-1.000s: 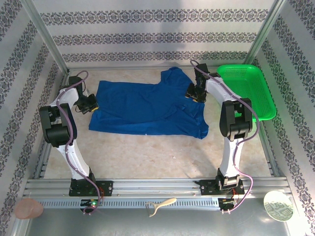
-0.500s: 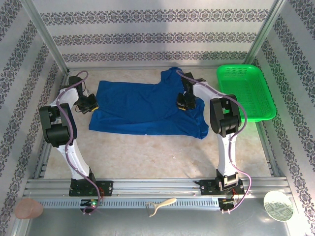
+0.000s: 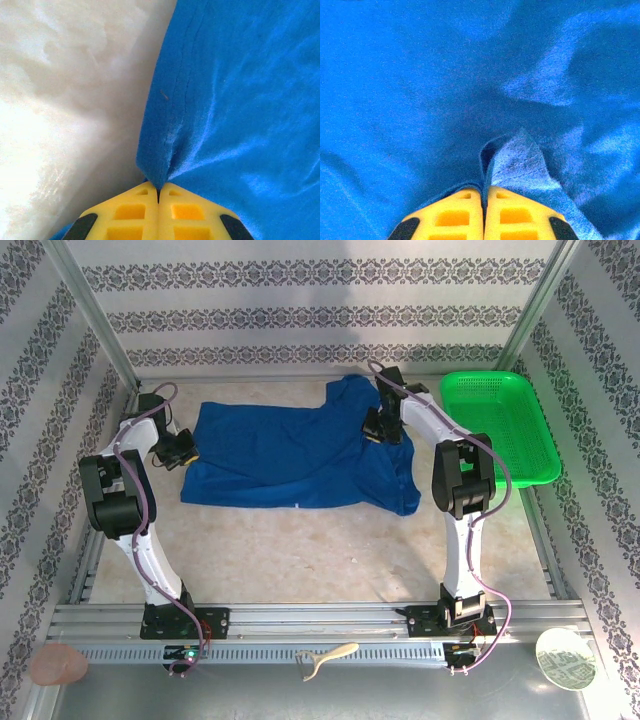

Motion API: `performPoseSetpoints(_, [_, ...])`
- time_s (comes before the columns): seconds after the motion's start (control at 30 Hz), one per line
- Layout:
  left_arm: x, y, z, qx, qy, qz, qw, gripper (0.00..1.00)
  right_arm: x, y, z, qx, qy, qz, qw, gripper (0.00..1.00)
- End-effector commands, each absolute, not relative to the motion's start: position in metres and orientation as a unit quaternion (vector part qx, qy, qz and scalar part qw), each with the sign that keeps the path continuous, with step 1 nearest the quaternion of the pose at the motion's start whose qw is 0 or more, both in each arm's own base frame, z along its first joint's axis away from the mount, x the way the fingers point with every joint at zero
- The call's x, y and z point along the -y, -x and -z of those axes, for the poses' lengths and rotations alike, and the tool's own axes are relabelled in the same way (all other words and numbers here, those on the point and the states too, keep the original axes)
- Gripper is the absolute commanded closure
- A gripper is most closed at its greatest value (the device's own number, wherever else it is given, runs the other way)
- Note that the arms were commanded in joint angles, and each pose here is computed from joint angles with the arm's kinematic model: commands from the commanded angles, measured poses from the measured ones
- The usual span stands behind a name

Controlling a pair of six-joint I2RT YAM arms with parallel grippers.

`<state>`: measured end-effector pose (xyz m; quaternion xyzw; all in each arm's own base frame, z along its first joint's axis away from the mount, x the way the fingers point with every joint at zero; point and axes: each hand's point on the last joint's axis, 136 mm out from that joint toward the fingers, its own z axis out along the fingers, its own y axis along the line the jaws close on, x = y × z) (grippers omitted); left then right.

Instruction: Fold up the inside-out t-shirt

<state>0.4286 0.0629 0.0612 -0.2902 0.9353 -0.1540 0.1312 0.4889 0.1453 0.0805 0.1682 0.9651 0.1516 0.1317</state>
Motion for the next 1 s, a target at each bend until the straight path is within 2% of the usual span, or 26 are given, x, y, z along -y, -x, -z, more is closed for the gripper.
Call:
performPoseSetpoints(0.0, [-0.074, -0.438, -0.058, -0.929, 0.306, 0.153, 0.140, 1.00, -0.141, -0.498, -0.094, -0.960, -0.186, -0.151, 0.145, 1.00])
performPoseSetpoints(0.13, [-0.075, -0.443, -0.055, -0.926, 0.312, 0.159, 0.143, 1.00, -0.140, -0.508, -0.098, -0.958, -0.191, -0.148, 0.153, 1.00])
performPoseSetpoints(0.17, [-0.076, -0.445, -0.054, -0.925, 0.313, 0.160, 0.145, 1.00, -0.139, -0.511, -0.095, -0.958, -0.192, -0.145, 0.153, 0.94])
performPoseSetpoints(0.2, [-0.076, -0.448, -0.053, -0.925, 0.314, 0.161, 0.144, 1.00, -0.138, -0.513, -0.092, -0.959, -0.193, -0.142, 0.151, 0.72])
performPoseSetpoints(0.23, [-0.077, -0.451, -0.051, -0.924, 0.315, 0.162, 0.145, 1.00, -0.138, -0.514, -0.089, -0.960, -0.190, -0.141, 0.148, 0.57])
performPoseSetpoints(0.27, [-0.078, -0.454, -0.050, -0.923, 0.316, 0.162, 0.145, 1.00, -0.136, -0.513, -0.088, -0.961, -0.188, -0.137, 0.146, 0.48])
performPoseSetpoints(0.3, [-0.079, -0.458, -0.048, -0.923, 0.317, 0.161, 0.146, 1.00, -0.133, -0.510, -0.088, -0.963, -0.184, -0.131, 0.144, 0.44])
performPoseSetpoints(0.37, [-0.081, -0.466, -0.046, -0.922, 0.320, 0.162, 0.147, 1.00, -0.127, -0.499, -0.093, -0.966, -0.176, -0.118, 0.145, 0.40])
performPoseSetpoints(0.5, [-0.085, -0.481, -0.062, -0.921, 0.309, 0.166, 0.168, 0.69, -0.109, -0.457, -0.099, -0.969, -0.176, -0.103, 0.139, 0.39])
performPoseSetpoints(0.67, [-0.086, -0.479, -0.103, -0.918, 0.298, 0.170, 0.201, 0.43, -0.094, -0.387, -0.093, -0.975, -0.169, -0.090, 0.115, 0.37])
performPoseSetpoints(0.8, [-0.069, -0.446, -0.112, -0.916, 0.307, 0.194, 0.172, 0.41, -0.086, -0.342, -0.082, -0.978, -0.167, -0.084, 0.095, 0.36])
performPoseSetpoints(0.97, [-0.045, -0.390, -0.099, -0.912, 0.324, 0.213, 0.137, 0.41, -0.083, -0.308, -0.073, -0.981, -0.159, -0.080, 0.078, 0.36])
